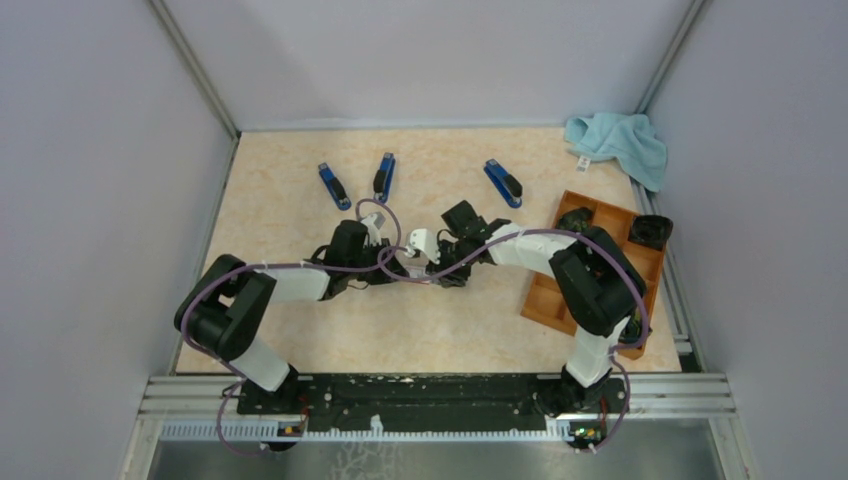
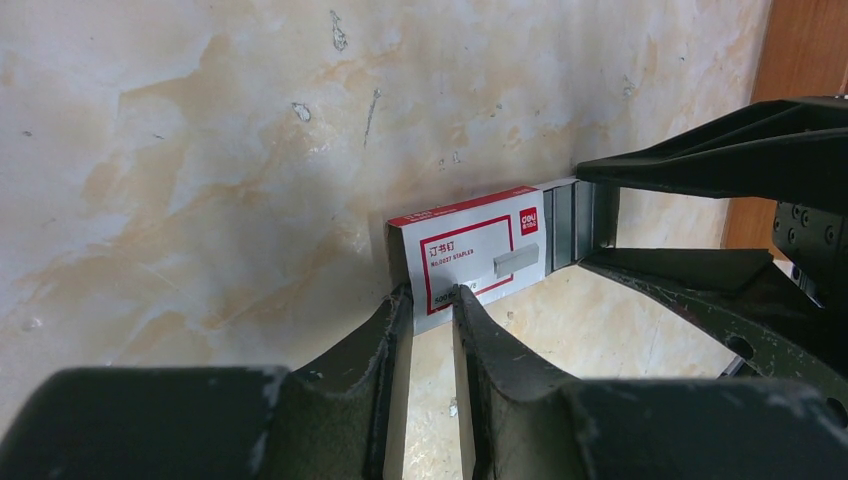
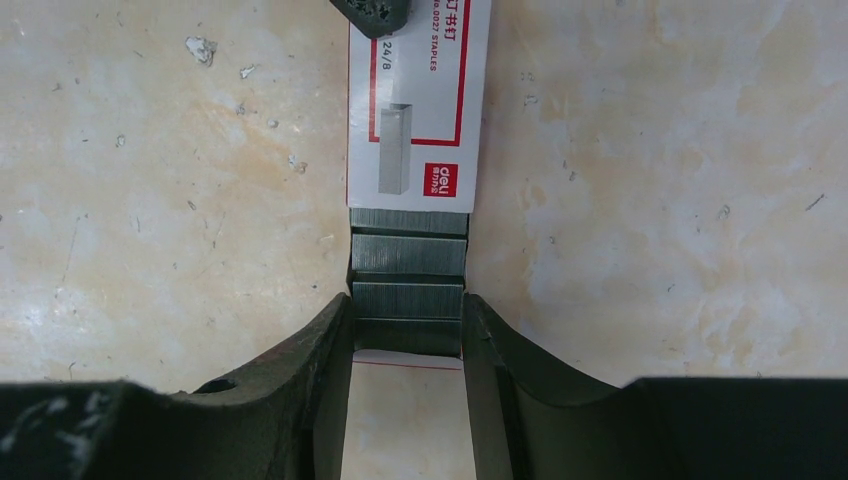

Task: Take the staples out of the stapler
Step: Close the staple box at the center of the board.

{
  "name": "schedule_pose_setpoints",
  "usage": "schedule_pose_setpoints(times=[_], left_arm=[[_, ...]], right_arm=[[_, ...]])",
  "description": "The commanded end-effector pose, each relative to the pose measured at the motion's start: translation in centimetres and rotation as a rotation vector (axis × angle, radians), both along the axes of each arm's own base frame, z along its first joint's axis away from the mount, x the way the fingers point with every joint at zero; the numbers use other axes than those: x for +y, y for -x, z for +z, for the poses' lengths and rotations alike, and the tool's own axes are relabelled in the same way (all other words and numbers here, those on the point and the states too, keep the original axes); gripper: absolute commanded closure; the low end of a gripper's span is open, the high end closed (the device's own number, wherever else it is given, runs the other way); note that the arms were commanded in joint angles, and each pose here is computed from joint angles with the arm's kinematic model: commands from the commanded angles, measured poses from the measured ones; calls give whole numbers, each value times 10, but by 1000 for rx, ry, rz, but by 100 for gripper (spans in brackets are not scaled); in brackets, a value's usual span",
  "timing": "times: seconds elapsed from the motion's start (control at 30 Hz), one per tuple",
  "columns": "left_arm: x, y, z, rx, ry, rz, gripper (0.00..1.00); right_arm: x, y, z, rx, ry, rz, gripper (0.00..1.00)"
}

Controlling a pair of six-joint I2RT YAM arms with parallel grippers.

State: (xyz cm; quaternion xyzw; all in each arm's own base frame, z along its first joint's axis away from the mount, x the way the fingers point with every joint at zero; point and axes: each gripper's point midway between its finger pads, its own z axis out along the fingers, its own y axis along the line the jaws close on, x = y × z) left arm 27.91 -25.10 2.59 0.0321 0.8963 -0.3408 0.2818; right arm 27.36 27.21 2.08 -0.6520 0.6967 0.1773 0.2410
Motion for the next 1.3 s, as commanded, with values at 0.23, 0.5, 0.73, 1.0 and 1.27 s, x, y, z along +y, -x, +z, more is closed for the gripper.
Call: schedule_pose_setpoints(times=[0.23, 0.5, 0.73, 1.0, 1.27], left_arm=[[0, 17, -14, 67, -8, -24, 72], [2, 8, 2, 9, 8, 11, 56], [13, 7, 25, -65, -3, 43, 49], [25, 18, 40, -138, -30, 16, 46], [23, 17, 54, -246, 45, 18, 49]], right_arm=[[17, 3, -7, 26, -20, -4, 62], [2, -10, 22, -57, -11, -50, 30], [-10, -15, 91, -105, -202, -62, 29], [-14, 6, 126, 98, -481, -225, 35], [-10, 32, 81, 592, -598, -612, 50]])
